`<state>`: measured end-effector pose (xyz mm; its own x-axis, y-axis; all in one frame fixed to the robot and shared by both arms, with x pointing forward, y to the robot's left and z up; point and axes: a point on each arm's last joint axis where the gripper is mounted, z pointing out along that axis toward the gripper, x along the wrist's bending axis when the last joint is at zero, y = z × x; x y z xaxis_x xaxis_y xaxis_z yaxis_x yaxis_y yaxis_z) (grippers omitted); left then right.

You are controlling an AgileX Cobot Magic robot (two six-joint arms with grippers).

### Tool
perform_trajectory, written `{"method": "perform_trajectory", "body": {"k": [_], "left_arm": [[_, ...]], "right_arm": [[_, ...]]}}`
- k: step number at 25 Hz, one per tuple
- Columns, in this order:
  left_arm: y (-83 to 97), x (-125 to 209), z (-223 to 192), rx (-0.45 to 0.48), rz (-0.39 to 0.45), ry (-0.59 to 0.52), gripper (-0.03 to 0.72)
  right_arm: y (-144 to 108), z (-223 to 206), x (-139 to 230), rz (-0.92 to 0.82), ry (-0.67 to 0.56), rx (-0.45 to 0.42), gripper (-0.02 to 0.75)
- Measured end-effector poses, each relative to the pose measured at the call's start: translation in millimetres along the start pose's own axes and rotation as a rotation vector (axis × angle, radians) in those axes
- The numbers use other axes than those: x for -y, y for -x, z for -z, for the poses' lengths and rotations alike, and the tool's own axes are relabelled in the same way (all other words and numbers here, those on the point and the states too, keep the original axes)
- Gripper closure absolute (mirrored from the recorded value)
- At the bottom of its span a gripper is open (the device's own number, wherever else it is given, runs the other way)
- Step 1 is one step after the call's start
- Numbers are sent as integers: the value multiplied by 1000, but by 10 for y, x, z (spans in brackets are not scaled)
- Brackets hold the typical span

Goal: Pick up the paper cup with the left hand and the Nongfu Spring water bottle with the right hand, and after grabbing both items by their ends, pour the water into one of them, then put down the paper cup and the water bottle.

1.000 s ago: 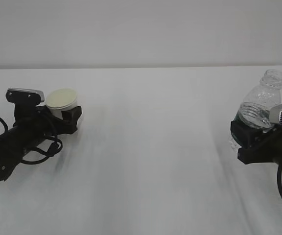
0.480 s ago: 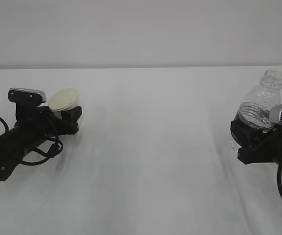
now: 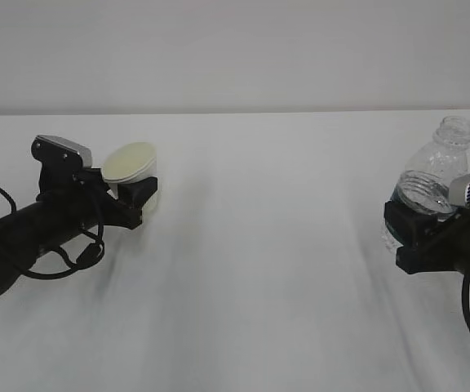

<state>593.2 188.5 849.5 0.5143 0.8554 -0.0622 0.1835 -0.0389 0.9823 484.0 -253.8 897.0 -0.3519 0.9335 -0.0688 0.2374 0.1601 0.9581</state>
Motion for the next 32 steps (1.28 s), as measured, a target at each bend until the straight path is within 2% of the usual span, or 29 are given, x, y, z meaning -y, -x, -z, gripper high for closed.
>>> {"method": "perform_trajectory", "body": {"k": [6, 9, 12, 21, 32], "left_arm": [[84, -130, 12, 88, 8, 20, 231], [159, -199, 29, 168, -15, 24, 239], [235, -244, 50, 250, -2, 15, 247], [458, -219, 124, 482, 6, -65, 249], [1095, -242, 51, 699, -30, -82, 250]], "right_arm": [[1, 0, 0, -1, 0, 2, 331], [1, 0, 0, -1, 0, 2, 331], [1, 0, 0, -1, 0, 2, 332], [1, 0, 0, -1, 0, 2, 332], [-13, 29, 13, 1, -8, -5, 332]]}}
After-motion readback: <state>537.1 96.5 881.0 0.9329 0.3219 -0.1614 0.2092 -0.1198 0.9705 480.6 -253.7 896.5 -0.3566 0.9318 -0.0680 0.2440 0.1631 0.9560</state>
